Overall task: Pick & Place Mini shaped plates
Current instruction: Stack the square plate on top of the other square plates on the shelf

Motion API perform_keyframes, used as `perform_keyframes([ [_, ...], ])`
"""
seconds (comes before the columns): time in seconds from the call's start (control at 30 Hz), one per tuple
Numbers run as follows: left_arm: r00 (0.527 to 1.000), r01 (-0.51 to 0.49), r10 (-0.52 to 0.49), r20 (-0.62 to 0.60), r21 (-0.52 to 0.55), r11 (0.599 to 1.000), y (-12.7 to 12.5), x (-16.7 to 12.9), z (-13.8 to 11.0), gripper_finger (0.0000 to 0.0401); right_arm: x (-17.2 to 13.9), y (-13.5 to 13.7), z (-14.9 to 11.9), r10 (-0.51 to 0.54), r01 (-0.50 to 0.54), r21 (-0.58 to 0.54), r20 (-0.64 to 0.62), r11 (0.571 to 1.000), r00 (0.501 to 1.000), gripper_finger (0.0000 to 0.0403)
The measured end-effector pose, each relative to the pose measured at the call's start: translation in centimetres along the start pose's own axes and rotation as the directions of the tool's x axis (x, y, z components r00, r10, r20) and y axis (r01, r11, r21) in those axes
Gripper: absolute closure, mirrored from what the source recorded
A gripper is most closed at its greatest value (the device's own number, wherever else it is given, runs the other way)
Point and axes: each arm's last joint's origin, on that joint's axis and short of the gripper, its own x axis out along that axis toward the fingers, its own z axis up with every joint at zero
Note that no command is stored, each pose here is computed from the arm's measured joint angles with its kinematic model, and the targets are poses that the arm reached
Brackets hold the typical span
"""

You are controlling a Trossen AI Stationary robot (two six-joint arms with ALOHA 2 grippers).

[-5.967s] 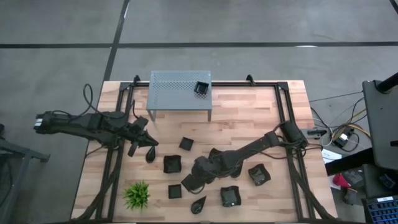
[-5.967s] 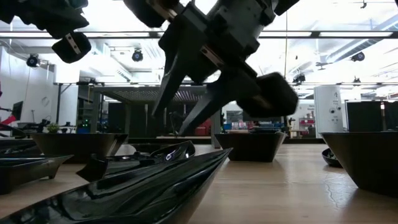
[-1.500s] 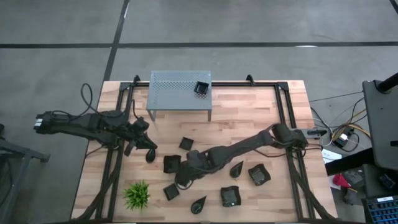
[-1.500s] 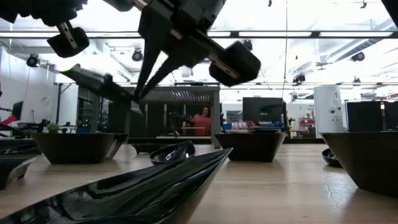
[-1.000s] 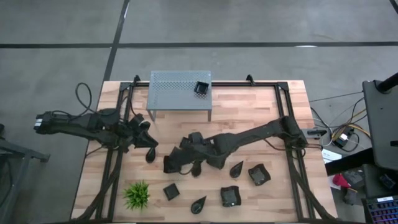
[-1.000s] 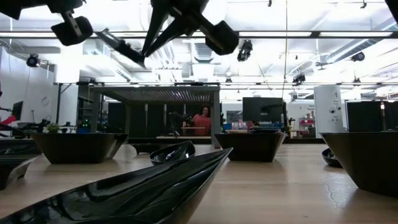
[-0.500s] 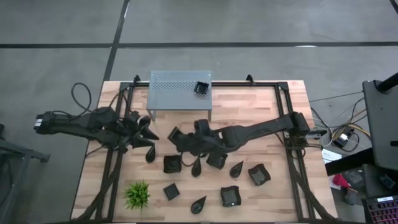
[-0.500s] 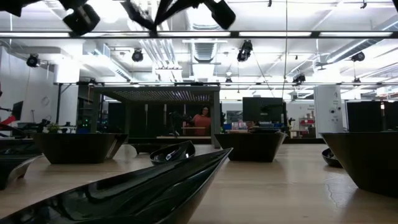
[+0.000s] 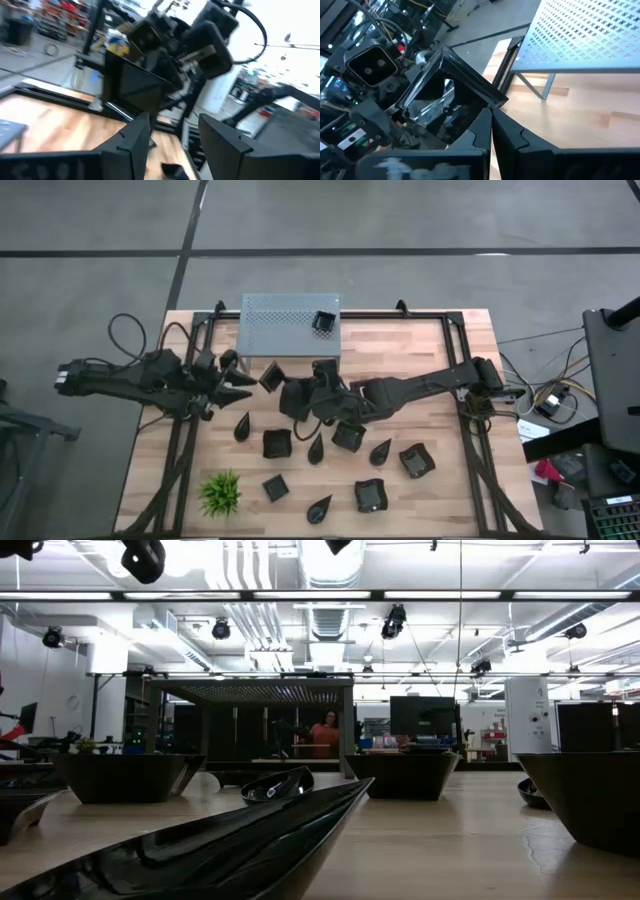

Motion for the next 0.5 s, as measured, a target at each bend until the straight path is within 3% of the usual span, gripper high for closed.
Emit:
perform_keyframes([
  [0.5, 0.996, -0.060, 0.055, 0.064, 0.070, 0.996, 0.2, 1.1, 0.2, 0.0238, 0.2, 0.3, 0.3, 0.023, -0.023, 0.006, 0.043, 1.000, 0.999, 0.0395],
])
